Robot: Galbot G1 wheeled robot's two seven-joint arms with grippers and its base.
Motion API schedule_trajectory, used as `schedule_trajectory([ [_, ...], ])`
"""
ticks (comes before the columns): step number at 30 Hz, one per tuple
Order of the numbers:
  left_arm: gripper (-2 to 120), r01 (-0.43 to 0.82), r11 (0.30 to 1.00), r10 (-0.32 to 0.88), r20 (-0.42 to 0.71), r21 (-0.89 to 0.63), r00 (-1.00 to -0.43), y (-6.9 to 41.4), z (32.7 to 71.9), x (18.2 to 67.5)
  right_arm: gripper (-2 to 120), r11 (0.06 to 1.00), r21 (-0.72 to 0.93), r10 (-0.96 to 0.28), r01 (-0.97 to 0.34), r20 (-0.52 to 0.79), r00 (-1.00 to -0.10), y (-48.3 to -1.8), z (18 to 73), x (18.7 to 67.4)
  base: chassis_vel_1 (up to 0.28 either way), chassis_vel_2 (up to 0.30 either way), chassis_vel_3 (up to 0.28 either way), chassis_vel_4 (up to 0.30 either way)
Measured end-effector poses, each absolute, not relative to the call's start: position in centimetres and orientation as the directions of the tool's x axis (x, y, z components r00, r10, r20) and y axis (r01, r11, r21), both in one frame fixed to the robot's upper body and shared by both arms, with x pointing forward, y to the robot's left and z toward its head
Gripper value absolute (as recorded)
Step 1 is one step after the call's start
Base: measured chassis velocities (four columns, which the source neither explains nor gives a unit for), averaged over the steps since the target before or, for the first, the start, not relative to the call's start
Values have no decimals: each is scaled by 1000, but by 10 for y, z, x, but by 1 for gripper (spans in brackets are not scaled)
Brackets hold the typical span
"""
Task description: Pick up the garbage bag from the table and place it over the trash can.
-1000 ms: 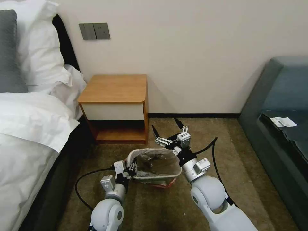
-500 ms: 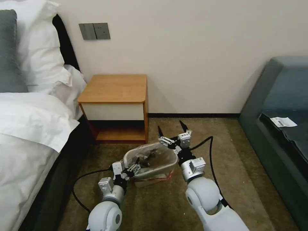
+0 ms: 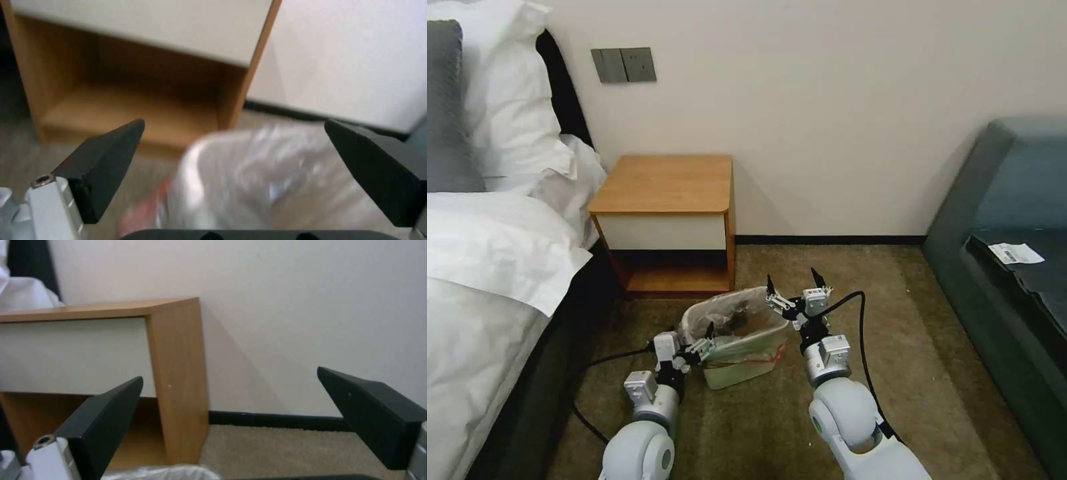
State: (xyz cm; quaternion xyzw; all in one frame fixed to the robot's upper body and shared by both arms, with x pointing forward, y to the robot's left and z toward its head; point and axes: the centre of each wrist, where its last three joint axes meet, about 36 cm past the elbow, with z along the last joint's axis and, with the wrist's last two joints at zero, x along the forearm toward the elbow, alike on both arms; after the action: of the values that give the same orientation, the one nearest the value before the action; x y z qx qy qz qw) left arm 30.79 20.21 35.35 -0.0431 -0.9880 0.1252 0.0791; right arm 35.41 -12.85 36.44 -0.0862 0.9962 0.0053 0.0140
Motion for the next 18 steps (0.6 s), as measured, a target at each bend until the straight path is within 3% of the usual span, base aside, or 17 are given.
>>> schedule_trajectory([
  [8,100,223,960,210,-96,-170,-973,225,317,341,100,989,4,-150,-150,-69,-986,-135,320,346,0,0,0,0],
  [18,100,219,964,190,-180,-152,-965,222,304,344,100,989,-13,-147,-147,-97,-984,-142,311,350,0,0,0,0],
])
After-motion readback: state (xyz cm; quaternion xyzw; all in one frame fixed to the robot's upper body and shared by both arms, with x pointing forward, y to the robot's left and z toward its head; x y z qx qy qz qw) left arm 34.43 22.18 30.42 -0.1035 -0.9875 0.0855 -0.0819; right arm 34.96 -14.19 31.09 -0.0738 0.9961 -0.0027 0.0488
